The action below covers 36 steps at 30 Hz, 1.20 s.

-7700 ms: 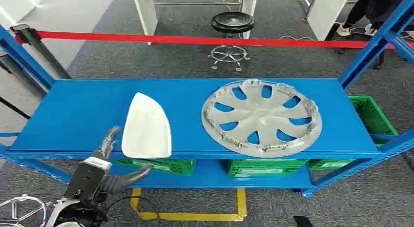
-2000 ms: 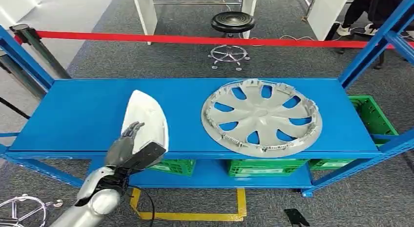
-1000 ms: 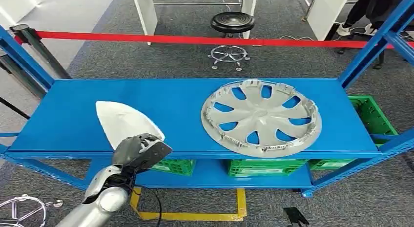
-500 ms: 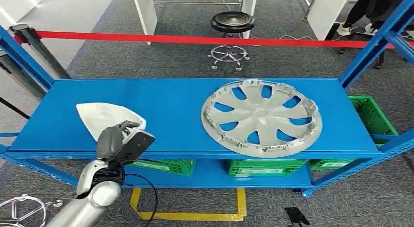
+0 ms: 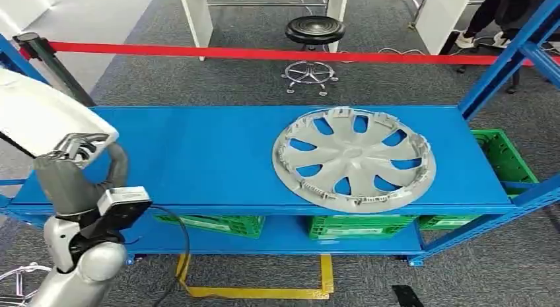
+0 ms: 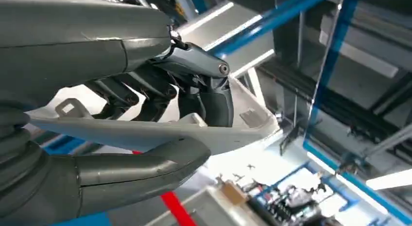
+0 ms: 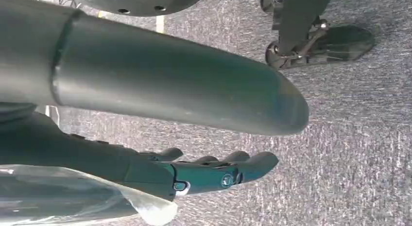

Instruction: Take the parts from the cabinet and place them on the table.

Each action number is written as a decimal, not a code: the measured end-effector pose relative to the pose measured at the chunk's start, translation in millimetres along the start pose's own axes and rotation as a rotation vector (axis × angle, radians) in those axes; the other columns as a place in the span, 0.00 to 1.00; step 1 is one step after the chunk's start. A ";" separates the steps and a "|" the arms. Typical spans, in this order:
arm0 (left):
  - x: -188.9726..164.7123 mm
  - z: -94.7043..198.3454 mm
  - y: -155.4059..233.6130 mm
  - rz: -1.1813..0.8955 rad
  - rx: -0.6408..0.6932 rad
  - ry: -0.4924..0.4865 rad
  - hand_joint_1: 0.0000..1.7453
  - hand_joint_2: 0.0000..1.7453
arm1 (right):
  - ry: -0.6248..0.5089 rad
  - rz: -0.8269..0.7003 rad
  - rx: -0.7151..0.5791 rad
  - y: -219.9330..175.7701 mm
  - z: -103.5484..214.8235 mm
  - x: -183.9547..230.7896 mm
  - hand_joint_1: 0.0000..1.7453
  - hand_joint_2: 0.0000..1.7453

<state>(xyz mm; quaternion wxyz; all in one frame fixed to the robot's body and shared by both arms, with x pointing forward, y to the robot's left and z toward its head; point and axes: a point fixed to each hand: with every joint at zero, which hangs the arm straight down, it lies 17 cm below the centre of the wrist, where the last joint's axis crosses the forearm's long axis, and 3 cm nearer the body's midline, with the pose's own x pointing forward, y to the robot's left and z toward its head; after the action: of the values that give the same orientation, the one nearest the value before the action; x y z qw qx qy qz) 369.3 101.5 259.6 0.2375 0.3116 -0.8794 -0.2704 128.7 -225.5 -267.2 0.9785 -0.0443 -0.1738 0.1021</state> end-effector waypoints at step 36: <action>-9.8 1.7 28.2 -0.014 0.096 0.040 1.00 1.00 | 0.001 -0.032 -0.020 -4.8 0.0 -4.1 0.00 0.00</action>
<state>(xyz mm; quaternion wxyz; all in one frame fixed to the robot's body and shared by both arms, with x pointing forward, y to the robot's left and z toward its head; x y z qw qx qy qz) 363.3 127.2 273.5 0.2376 0.3343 -0.8843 -0.2232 125.9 -231.0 -267.9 0.9795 -0.0515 -0.1752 0.0848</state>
